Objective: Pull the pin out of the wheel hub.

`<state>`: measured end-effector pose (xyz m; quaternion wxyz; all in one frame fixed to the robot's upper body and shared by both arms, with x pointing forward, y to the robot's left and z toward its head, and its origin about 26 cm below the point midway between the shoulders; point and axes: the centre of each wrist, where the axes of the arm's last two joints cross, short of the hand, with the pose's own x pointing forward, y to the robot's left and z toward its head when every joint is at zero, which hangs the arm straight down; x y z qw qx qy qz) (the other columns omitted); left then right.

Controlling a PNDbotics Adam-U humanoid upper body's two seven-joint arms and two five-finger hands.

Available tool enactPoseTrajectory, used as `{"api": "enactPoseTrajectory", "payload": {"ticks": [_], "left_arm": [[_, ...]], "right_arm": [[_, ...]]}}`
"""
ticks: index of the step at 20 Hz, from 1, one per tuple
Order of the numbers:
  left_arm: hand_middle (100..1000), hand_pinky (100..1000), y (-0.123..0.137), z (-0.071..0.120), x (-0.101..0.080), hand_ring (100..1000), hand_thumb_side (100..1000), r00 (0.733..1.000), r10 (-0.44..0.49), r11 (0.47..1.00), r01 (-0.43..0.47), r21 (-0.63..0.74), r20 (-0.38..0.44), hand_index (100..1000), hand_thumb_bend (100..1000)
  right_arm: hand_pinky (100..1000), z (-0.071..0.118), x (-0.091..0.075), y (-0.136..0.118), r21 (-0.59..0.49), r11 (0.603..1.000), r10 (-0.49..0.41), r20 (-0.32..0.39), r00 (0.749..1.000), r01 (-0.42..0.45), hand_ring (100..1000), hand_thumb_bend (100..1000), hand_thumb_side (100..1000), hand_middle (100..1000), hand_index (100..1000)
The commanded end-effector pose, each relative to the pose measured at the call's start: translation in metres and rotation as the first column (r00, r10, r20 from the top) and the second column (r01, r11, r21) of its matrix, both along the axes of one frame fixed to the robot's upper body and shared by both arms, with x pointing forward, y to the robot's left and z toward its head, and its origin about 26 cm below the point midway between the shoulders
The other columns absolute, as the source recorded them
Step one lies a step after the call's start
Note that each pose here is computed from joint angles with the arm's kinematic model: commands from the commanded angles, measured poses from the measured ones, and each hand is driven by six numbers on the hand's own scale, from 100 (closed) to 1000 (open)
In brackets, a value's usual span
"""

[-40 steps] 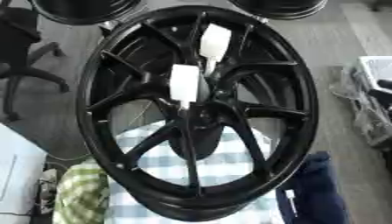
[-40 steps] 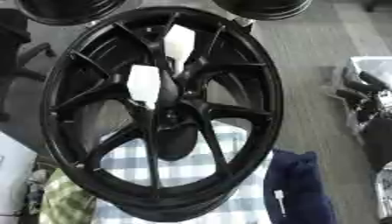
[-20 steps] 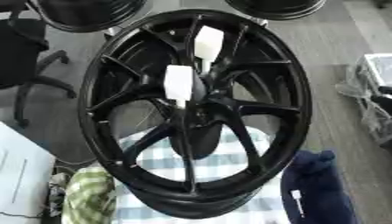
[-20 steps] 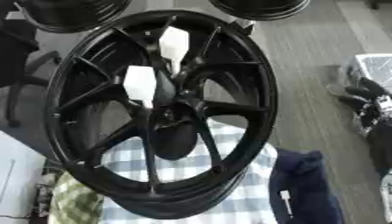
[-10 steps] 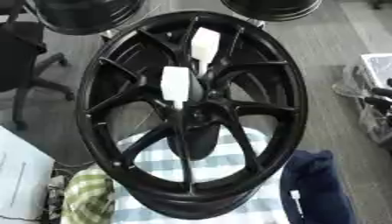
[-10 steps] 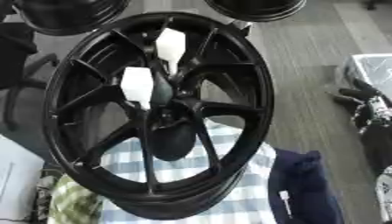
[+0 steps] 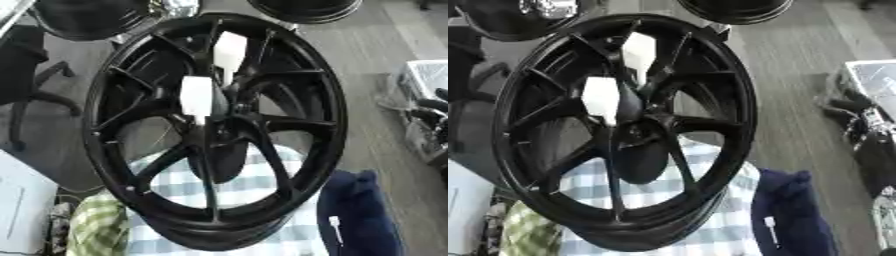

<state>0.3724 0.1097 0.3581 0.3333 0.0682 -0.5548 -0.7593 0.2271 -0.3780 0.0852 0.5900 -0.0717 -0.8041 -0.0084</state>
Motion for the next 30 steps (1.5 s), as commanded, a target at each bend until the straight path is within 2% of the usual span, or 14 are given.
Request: {"api": "enactPoseTrajectory", "payload": {"ticks": [1, 5, 7, 8, 10, 15, 19, 22, 24, 30], "left_arm": [[780, 849, -0.001, 0.008, -0.001, 845, 700, 1.000, -0.011, 0.998, 0.011, 0.062, 0.013, 854, 149], [782, 859, 0.001, -0.002, 0.003, 849, 713, 1.000, -0.010, 0.995, 0.009, 0.098, 0.004, 856, 208], [783, 868, 0.005, -0.006, 0.003, 854, 791, 1.000, -0.019, 0.994, 0.019, 0.111, 0.003, 855, 304], [779, 873, 0.007, -0.007, 0.004, 854, 803, 1.000, -0.025, 0.993, 0.024, 0.115, 0.006, 850, 397], [774, 884, 0.015, -0.007, 0.002, 856, 814, 0.999, -0.044, 0.992, 0.041, 0.120, 0.025, 846, 491], [764, 914, 0.029, -0.007, 0.000, 860, 812, 0.993, -0.090, 0.987, 0.079, 0.138, 0.075, 845, 585], [774, 942, 0.029, -0.011, 0.002, 874, 667, 0.992, -0.096, 0.985, 0.083, 0.152, 0.086, 876, 586], [772, 948, 0.028, -0.014, 0.005, 875, 457, 0.993, -0.091, 0.986, 0.080, 0.148, 0.069, 883, 528], [767, 947, 0.028, -0.012, 0.005, 874, 382, 0.995, -0.078, 0.988, 0.068, 0.139, 0.066, 884, 518], [745, 929, 0.026, -0.004, 0.003, 862, 252, 0.997, -0.030, 0.995, 0.022, 0.102, 0.076, 883, 509]], "right_arm": [[1000, 0.007, 0.000, -0.001, -0.029, 1.000, 0.010, 0.017, 1.000, -0.009, 786, 100, 764, 758, 899], [1000, 0.007, 0.000, 0.000, -0.030, 0.999, 0.014, 0.016, 1.000, -0.014, 786, 100, 765, 758, 900], [1000, 0.007, 0.000, -0.001, -0.031, 0.999, 0.013, 0.015, 1.000, -0.013, 787, 100, 766, 758, 900], [1000, 0.007, 0.000, -0.001, -0.031, 0.999, 0.013, 0.015, 1.000, -0.012, 787, 100, 767, 758, 899], [1000, 0.007, 0.000, -0.001, -0.031, 0.999, 0.012, 0.014, 1.000, -0.012, 786, 100, 768, 758, 899], [1000, 0.006, 0.000, -0.001, -0.030, 0.999, 0.011, 0.008, 1.000, -0.011, 786, 100, 773, 757, 899], [1000, 0.006, 0.000, -0.001, -0.029, 1.000, 0.012, 0.006, 1.000, -0.011, 785, 100, 776, 756, 898], [1000, 0.005, 0.000, -0.001, -0.027, 1.000, 0.009, 0.004, 1.000, -0.009, 784, 100, 779, 756, 898], [1000, 0.005, 0.000, -0.001, -0.026, 1.000, 0.009, 0.002, 1.000, -0.009, 784, 100, 778, 755, 897], [1000, 0.004, 0.000, -0.001, -0.022, 1.000, 0.008, -0.008, 1.000, -0.008, 783, 100, 789, 754, 897]]}}
